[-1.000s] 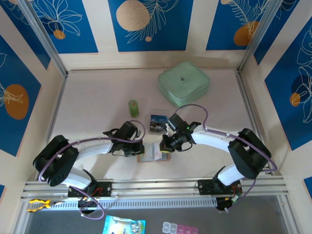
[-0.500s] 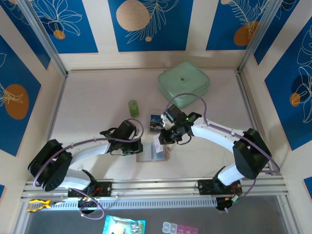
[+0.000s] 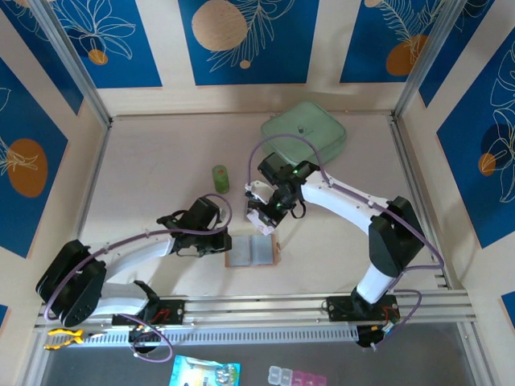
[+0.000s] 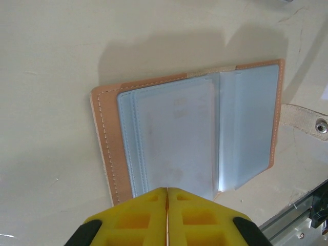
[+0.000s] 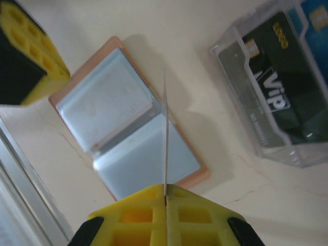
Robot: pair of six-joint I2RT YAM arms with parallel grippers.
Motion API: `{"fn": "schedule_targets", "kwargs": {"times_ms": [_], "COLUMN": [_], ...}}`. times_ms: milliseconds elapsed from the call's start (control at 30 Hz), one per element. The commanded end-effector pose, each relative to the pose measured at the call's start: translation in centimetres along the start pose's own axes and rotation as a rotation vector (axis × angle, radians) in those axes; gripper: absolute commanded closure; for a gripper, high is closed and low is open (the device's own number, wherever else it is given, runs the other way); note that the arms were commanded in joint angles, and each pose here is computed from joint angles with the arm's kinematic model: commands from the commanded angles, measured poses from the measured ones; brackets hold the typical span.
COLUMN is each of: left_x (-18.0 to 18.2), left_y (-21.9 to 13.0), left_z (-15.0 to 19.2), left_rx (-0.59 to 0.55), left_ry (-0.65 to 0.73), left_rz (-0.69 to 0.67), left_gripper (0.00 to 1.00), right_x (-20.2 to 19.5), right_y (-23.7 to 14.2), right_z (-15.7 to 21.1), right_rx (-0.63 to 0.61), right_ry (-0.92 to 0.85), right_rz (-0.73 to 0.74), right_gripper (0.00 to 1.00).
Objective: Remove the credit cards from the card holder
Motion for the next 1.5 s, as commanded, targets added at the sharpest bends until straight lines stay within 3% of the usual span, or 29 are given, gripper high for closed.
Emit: {"fn": "schedule_targets", "kwargs": {"times_ms": [0, 233, 767, 1467], "left_x": [-0.1, -0.1, 0.4, 1.3], "left_y": [-0.9, -1.3, -1.4, -1.0], "left_z": [-0.4, -0.3, -0.2, -0.1], "left_rx": [-0.019, -0.042, -0.05, -0.039], "left_ry": [0.009, 0.0, -0.009, -0.026], "left_rz": [-0.004, 0.001, -0.011, -0.028], "left_gripper": [0.92, 0.9, 0.89, 0.89], "right_x": [-0.6, -2.7, -6.1, -11.3], "right_y": [-0.7, -1.8, -5.2, -1.8], "right_z": [0.5, -0.4, -6.9, -8.6], "right_rx": [0.083, 0.173, 0.096, 0.141], "right_ry": [-0.229, -0.335, -0.376, -0.356], "right_rz": [0.019, 0.036, 0.005, 0.047], "right_gripper": [1.0, 1.0, 1.0, 1.0]}}
Point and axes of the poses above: each hand's point on the last joint's axis, 136 mm out from that joint toward the fingers, its own y axis out along the fingers, its own x axis along the line the jaws close on, z = x × y, the point moved 2 cm from there along -y, back along the fingers, and after that the axes turned 9 degrees about y, right-handed, at the moved point
